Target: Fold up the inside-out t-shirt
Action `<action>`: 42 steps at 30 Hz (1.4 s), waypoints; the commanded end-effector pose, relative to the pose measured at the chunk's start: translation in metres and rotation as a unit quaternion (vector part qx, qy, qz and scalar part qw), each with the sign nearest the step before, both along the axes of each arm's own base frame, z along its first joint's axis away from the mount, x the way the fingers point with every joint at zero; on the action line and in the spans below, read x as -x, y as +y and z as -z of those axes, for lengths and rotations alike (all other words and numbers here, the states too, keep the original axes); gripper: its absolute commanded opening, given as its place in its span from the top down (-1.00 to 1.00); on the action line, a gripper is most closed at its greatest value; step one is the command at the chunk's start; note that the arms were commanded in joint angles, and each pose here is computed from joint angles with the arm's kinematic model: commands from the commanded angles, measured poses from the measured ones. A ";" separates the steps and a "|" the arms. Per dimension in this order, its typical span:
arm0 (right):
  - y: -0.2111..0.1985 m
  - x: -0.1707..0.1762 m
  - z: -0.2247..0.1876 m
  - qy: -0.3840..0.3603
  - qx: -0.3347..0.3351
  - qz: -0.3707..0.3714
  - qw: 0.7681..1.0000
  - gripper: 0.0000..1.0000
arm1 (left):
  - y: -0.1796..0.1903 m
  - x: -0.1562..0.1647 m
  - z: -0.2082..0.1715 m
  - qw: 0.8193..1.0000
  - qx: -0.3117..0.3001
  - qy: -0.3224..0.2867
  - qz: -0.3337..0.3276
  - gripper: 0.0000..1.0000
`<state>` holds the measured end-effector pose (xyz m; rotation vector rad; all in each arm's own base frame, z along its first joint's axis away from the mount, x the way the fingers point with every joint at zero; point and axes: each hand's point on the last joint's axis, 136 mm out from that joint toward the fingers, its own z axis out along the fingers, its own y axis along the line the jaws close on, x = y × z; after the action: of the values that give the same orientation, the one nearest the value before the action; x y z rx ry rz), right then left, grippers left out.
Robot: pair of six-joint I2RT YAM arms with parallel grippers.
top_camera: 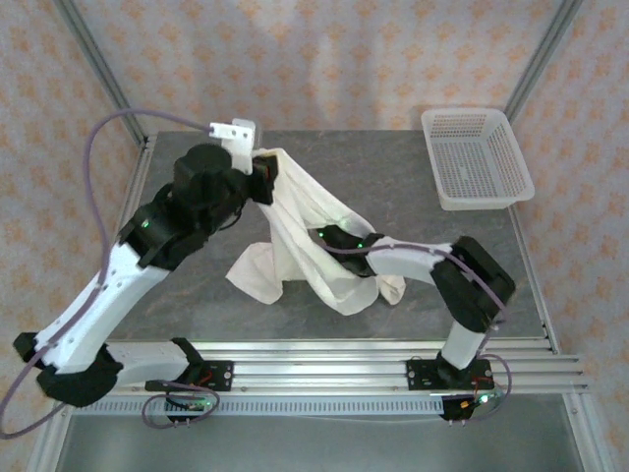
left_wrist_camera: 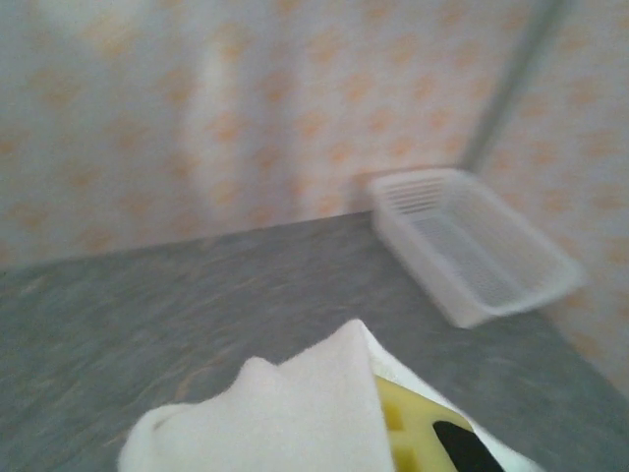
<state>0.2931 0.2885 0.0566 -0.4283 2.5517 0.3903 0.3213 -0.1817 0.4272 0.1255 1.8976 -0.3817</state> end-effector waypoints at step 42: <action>-0.030 0.014 -0.343 -0.294 -0.399 0.019 0.869 1.00 | -0.092 0.030 0.122 0.960 0.099 0.126 0.228 -0.48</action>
<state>0.2827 0.2578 0.3603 -0.1690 1.7018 0.9668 0.2912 -0.2462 0.3012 0.2681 2.0862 -0.8884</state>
